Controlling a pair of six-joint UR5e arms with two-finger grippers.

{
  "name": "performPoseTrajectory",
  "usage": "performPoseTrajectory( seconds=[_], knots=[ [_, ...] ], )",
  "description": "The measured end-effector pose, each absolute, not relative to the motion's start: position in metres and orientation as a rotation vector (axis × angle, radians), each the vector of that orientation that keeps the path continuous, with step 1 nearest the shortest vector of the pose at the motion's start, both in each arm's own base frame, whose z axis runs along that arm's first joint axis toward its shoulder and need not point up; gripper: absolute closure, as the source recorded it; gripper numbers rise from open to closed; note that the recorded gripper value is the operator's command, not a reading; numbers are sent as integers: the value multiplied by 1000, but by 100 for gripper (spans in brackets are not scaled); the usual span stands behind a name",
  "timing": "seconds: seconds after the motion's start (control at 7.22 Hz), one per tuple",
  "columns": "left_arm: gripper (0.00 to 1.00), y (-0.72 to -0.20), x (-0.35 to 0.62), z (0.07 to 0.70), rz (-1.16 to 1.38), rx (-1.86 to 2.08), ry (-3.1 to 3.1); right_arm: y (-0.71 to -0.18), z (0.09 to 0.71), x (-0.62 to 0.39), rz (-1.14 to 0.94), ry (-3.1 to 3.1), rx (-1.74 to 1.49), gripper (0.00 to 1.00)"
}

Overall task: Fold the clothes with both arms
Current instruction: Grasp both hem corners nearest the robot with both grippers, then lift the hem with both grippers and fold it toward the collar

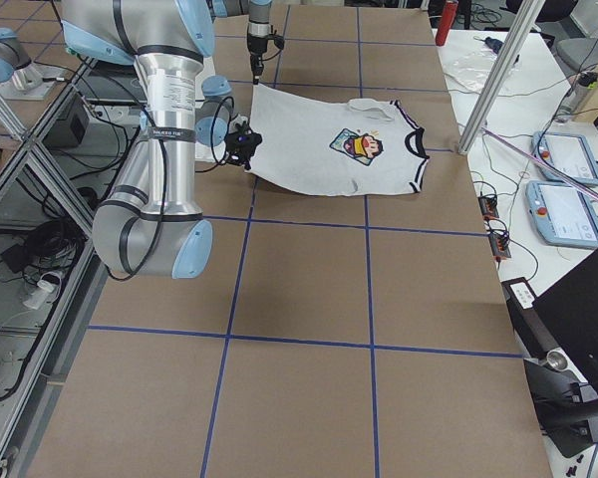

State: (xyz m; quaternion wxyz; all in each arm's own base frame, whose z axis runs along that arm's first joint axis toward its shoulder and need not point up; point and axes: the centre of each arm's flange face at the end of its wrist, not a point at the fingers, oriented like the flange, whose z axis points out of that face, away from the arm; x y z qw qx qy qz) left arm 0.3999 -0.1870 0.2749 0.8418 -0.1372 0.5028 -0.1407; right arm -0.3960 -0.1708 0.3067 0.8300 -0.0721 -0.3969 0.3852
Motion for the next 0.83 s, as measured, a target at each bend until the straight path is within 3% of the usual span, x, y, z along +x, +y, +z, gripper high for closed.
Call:
performPoseTrajectory(
  seconds=[0.42,0.83],
  knots=[
    [100,-273,379,271,-287,-75,1051,-247,287,-394,768,-892,-33,100],
    [100,-402,384,270,-317,113,973,-387,281,-407,718,-852,60,100]
  ],
)
